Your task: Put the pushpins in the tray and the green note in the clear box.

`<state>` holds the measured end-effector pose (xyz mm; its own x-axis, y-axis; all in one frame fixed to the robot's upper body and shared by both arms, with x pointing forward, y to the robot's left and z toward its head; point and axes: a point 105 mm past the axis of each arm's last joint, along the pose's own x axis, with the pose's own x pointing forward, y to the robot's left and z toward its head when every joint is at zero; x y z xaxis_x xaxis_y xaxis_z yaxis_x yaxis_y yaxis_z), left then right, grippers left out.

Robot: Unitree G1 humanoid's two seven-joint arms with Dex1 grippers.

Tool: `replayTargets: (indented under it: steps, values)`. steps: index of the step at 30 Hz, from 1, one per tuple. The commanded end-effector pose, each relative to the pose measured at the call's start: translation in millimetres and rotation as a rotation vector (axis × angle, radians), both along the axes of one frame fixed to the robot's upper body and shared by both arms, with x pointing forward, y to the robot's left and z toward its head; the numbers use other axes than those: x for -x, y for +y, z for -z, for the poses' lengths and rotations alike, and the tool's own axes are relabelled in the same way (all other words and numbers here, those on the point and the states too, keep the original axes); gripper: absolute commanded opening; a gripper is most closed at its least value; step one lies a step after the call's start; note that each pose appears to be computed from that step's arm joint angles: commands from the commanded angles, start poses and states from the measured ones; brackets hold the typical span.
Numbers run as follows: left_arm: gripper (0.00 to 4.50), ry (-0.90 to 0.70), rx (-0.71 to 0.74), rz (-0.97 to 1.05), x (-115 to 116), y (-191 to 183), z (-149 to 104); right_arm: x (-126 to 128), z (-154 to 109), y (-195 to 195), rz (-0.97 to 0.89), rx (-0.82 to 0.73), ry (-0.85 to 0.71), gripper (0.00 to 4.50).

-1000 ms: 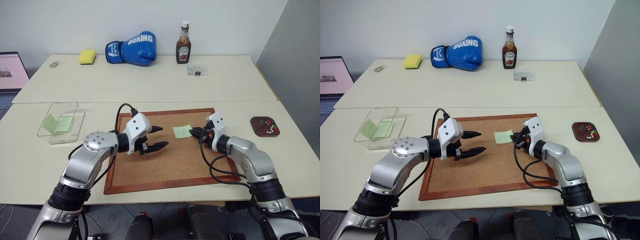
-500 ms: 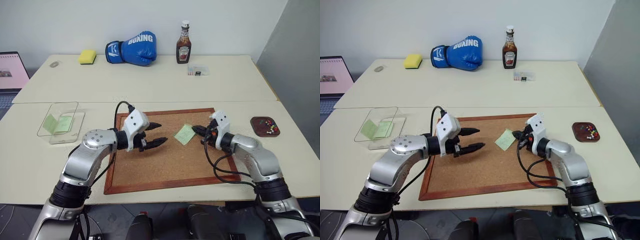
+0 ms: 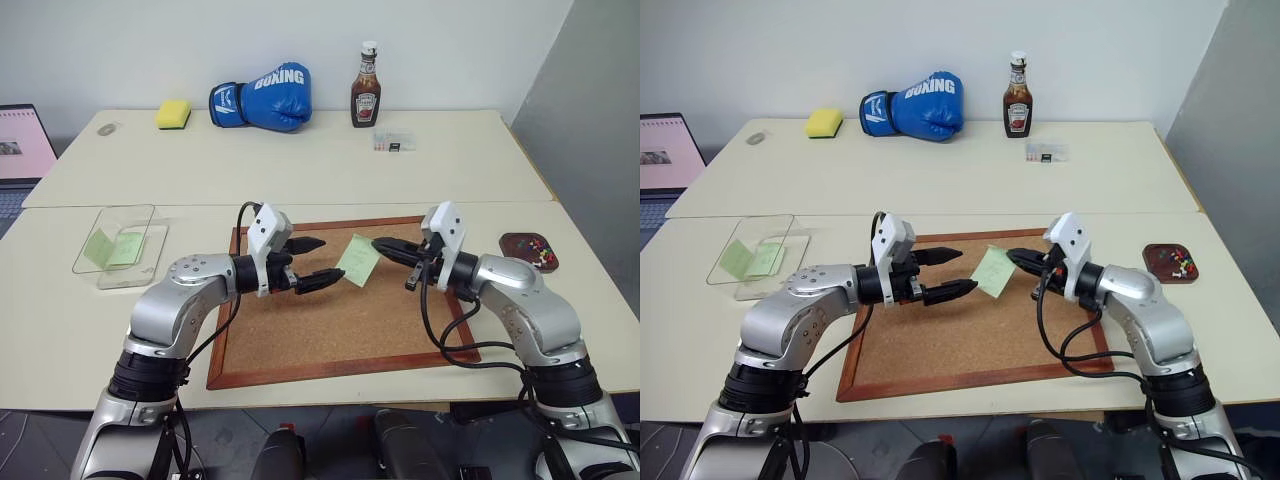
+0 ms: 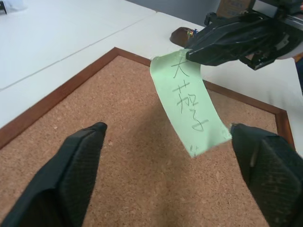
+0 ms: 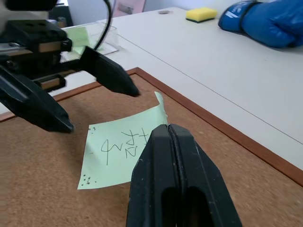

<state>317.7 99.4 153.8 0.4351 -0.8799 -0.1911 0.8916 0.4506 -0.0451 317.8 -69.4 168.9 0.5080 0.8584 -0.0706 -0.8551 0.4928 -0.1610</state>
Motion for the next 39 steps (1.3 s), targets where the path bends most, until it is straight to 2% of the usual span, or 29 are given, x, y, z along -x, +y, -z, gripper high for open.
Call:
replayTargets:
  steps: [1, 4, 6, 7, 19, 20, 23, 27, 31, 37, 39]
  values:
    - [4.49, -0.006, 0.018, 0.057, 7, -13, -11, 9, -19, 13, -0.049, -0.021, -0.083, 0.0]
    - [4.49, 0.008, 0.052, 0.055, 6, -17, -15, 13, -22, 20, -0.075, -0.037, -0.086, 0.0]
    - [4.14, 0.01, 0.045, 0.064, 7, -18, -13, 14, -23, 23, -0.084, -0.044, -0.09, 0.0]
    - [4.11, 0.011, 0.045, 0.065, 7, -18, -13, 15, -24, 24, -0.085, -0.048, -0.091, 0.0]
    - [1.75, 0.0, 0.07, 0.085, 13, -19, -19, 13, -22, 21, -0.068, -0.05, -0.08, 0.0]
    - [1.4, -0.001, 0.07, 0.084, 13, -19, -19, 13, -22, 20, -0.067, -0.049, -0.08, 0.0]
    - [0.72, -0.007, 0.067, 0.082, 13, -18, -20, 12, -21, 19, -0.064, -0.045, -0.081, 0.0]
    - [0.05, -0.01, 0.066, 0.082, 13, -18, -20, 12, -21, 20, -0.062, -0.047, -0.081, 0.0]
    - [0.05, -0.008, 0.048, 0.071, 11, -18, -16, 13, -23, 21, -0.07, -0.052, -0.08, 0.0]
    - [0.0, -0.008, 0.035, 0.047, 9, -12, -15, 19, -26, 21, -0.095, -0.053, -0.073, 1.09]
    - [0.0, -0.021, 0.019, 0.015, 5, -2, -16, 19, -29, 17, -0.091, -0.057, -0.067, 1.68]
